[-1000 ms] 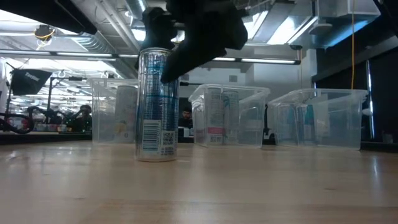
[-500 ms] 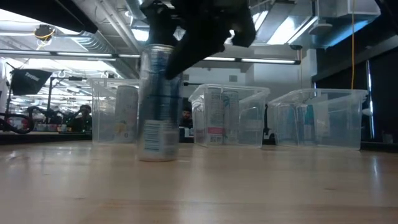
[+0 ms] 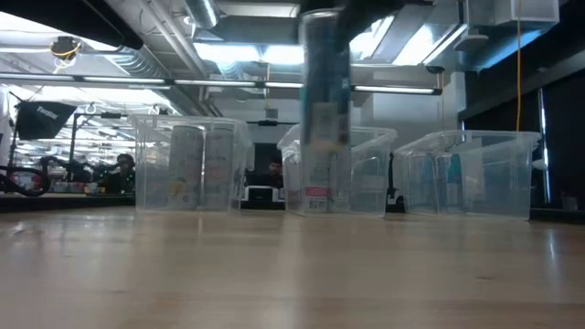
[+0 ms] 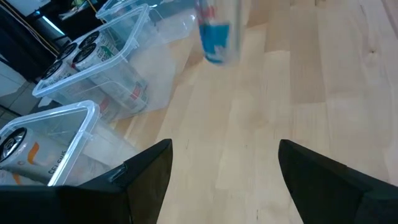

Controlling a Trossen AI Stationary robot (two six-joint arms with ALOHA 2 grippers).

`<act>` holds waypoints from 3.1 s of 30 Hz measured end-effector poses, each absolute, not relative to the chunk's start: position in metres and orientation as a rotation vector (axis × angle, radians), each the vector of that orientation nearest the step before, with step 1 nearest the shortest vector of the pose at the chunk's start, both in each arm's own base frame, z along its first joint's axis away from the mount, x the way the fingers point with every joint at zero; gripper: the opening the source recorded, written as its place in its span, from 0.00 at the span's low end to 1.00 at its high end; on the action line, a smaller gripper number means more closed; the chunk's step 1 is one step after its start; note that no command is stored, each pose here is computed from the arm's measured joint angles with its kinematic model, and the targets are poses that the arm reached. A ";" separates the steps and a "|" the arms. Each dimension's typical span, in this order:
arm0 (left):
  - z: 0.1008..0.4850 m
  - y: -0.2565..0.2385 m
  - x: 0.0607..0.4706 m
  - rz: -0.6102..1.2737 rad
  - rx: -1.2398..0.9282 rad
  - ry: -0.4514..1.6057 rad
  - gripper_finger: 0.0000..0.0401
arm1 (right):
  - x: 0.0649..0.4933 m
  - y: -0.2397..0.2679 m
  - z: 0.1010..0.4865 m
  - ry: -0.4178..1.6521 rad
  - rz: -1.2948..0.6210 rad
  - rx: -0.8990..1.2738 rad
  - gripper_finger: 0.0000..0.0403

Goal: Sort soda cans
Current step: Put the right white and blue soda can into the right transparent bin

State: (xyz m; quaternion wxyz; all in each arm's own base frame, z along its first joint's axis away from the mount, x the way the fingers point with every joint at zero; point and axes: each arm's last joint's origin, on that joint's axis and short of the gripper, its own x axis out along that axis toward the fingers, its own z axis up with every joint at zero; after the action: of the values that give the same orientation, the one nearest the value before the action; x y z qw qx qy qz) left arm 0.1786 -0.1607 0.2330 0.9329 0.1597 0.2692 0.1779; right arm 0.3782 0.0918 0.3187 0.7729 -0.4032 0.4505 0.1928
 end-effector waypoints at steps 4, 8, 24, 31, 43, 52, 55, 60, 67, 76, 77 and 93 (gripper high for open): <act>0.233 -0.161 0.179 0.368 0.314 0.548 0.70 | 0.354 0.087 0.339 1.035 0.325 -0.874 0.60; 0.233 -0.161 0.179 0.371 0.300 0.545 0.70 | 0.325 0.076 0.360 1.098 0.211 -0.876 0.60; 0.233 -0.161 0.179 0.372 0.301 0.545 0.70 | 0.241 -0.033 0.411 1.350 -0.382 -0.741 0.60; 0.233 -0.161 0.179 0.371 0.303 0.546 0.70 | 0.232 -0.080 0.413 1.436 -0.540 -0.685 0.60; 0.233 -0.161 0.179 0.370 0.306 0.546 0.70 | 0.229 -0.141 0.353 1.531 -0.610 -0.488 0.60; 0.233 -0.161 0.179 0.371 0.308 0.548 0.70 | 0.223 -0.167 0.307 1.527 -0.580 -0.362 0.60; 0.233 -0.160 0.179 0.371 0.309 0.548 0.70 | 0.220 -0.170 0.294 1.549 -0.568 -0.336 0.60; 0.233 -0.161 0.179 0.371 0.308 0.548 0.70 | 0.214 -0.175 0.278 1.562 -0.564 -0.297 0.60; 0.233 -0.161 0.179 0.371 0.305 0.547 0.70 | 0.204 -0.183 0.250 1.571 -0.554 -0.254 0.60; 0.233 -0.161 0.179 0.372 0.305 0.547 0.70 | 0.199 -0.196 0.247 1.483 -0.553 -0.253 0.60; 0.233 -0.161 0.179 0.372 0.304 0.547 0.70 | 0.198 -0.197 0.248 1.479 -0.555 -0.246 0.60; 0.233 -0.161 0.179 0.377 0.281 0.541 0.70 | 0.197 -0.199 0.250 1.461 -0.540 -0.257 0.60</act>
State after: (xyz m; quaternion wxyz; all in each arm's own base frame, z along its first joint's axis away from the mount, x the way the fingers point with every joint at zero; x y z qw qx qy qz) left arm 0.1786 -0.1606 0.2330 0.9364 0.1375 0.2650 0.1847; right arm 0.1969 -0.1990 0.2497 0.7044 -0.1156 0.6568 -0.2429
